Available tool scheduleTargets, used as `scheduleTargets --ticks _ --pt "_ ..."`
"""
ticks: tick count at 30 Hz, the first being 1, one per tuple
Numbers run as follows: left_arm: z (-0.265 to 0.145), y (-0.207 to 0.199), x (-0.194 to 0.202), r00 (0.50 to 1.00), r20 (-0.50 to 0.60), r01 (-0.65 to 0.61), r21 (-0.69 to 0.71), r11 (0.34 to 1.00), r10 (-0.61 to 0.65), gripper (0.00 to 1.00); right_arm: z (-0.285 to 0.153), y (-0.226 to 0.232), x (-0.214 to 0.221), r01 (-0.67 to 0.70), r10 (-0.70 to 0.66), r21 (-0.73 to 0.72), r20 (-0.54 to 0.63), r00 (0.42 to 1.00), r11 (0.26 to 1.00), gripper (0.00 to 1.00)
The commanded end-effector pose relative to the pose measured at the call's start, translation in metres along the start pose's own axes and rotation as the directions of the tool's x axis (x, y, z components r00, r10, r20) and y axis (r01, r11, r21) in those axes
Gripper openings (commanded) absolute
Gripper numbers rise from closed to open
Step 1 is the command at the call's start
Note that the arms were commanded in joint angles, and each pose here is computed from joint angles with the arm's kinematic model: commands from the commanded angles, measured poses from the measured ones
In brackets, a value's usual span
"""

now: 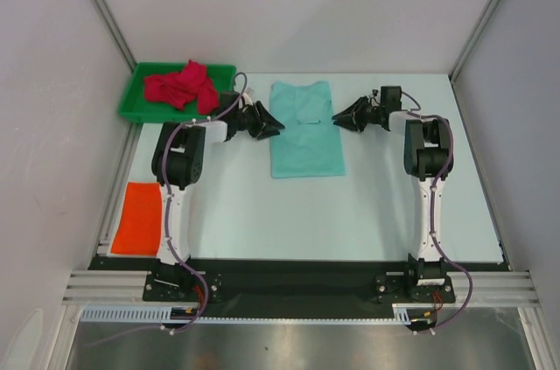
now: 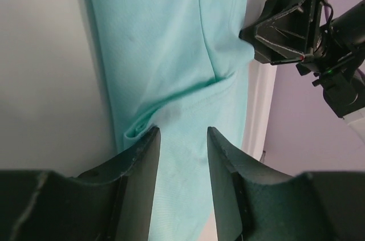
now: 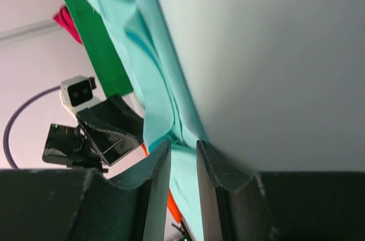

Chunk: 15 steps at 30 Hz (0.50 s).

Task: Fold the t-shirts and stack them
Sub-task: Fold the tshirt

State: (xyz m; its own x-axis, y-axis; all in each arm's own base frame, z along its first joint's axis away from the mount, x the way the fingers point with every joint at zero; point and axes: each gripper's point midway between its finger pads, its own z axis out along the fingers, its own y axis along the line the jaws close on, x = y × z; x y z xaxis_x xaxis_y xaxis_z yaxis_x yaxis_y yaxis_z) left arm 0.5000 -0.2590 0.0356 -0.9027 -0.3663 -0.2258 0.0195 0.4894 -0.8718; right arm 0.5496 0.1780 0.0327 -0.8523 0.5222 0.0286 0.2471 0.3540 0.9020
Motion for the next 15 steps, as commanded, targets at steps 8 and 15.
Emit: scheduleTargets --ticks 8,15 --pt "-0.054 -0.043 -0.042 0.967 0.078 -0.227 -0.166 0.960 0.242 0.47 -0.071 0.023 -0.055 0.090 -0.110 0.149 0.129 0.986 0.985 0.38" --pt "-0.133 -0.068 0.012 0.963 0.171 -0.166 -0.241 0.956 0.210 0.52 -0.139 0.024 0.012 0.079 -0.131 0.328 0.141 0.981 0.941 0.52"
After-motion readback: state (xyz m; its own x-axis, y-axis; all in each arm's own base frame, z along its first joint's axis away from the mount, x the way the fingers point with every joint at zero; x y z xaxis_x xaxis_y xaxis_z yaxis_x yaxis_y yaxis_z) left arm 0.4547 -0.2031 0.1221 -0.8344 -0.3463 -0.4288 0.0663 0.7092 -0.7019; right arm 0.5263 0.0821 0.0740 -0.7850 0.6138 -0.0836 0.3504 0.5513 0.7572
